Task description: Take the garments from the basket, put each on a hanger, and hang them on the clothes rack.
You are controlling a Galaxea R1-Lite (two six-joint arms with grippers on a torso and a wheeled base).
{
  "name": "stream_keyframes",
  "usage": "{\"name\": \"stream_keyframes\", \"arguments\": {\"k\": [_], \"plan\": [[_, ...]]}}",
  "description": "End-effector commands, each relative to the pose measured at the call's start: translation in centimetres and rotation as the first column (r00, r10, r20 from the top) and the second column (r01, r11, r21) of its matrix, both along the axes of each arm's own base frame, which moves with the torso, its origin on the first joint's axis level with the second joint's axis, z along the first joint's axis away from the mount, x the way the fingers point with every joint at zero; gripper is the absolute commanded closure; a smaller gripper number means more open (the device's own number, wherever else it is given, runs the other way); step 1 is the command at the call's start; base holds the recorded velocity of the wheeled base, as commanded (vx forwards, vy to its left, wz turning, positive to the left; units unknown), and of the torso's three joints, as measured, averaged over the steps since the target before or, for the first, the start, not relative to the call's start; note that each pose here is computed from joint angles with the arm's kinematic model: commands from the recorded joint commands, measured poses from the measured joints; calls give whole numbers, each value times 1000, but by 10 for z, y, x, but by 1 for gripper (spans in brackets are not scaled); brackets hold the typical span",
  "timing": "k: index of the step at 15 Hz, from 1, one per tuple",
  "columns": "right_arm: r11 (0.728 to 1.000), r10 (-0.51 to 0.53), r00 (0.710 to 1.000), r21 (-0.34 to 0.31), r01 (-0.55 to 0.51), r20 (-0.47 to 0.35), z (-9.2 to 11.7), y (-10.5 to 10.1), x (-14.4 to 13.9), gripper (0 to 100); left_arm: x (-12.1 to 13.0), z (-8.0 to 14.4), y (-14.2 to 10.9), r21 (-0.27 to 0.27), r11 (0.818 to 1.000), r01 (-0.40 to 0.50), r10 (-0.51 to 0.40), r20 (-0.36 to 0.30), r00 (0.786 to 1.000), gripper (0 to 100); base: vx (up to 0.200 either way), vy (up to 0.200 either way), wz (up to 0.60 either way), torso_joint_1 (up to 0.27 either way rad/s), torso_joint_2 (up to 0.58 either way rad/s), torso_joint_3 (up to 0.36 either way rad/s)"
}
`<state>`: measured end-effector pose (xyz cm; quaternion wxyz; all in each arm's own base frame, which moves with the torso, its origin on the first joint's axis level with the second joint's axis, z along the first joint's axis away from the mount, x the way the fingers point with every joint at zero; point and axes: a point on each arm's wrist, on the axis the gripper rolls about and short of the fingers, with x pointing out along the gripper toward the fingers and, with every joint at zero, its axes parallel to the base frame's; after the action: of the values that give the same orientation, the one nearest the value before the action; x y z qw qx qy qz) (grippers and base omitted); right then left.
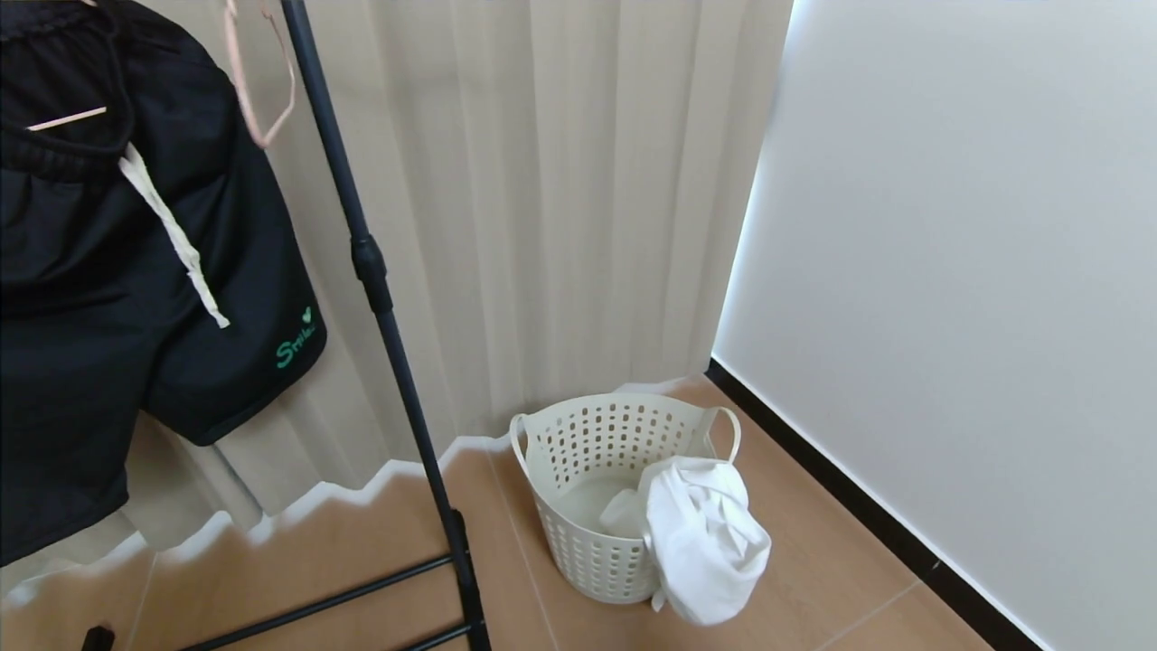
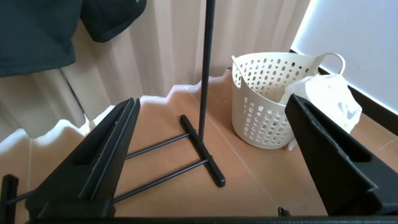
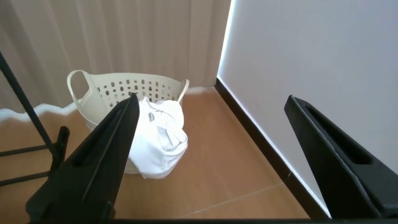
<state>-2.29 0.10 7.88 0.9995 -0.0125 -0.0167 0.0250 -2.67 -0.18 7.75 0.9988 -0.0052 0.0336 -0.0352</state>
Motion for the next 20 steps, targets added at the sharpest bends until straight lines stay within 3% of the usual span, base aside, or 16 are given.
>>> {"name": "stream_keyframes", "arguments": {"k": [1, 12, 20], "plan": [[1000, 2, 1000, 0, -2, -2, 0, 0, 0, 0, 0, 0, 0, -3, 1000, 0, 0, -1, 1000, 0, 200, -200, 0, 7, 2, 2], [1000, 2, 1000, 1, -2, -2, 0, 0, 0, 0, 0, 0, 0, -5, 1000, -2, 2, -1, 1000, 0, 0, 0, 0, 0, 0, -5], [1000, 2, 1000, 1, -2, -2, 0, 0, 0, 0, 0, 0, 0, -5, 1000, -2, 2, -1, 1000, 0, 0, 0, 0, 1, 4, -177]]}}
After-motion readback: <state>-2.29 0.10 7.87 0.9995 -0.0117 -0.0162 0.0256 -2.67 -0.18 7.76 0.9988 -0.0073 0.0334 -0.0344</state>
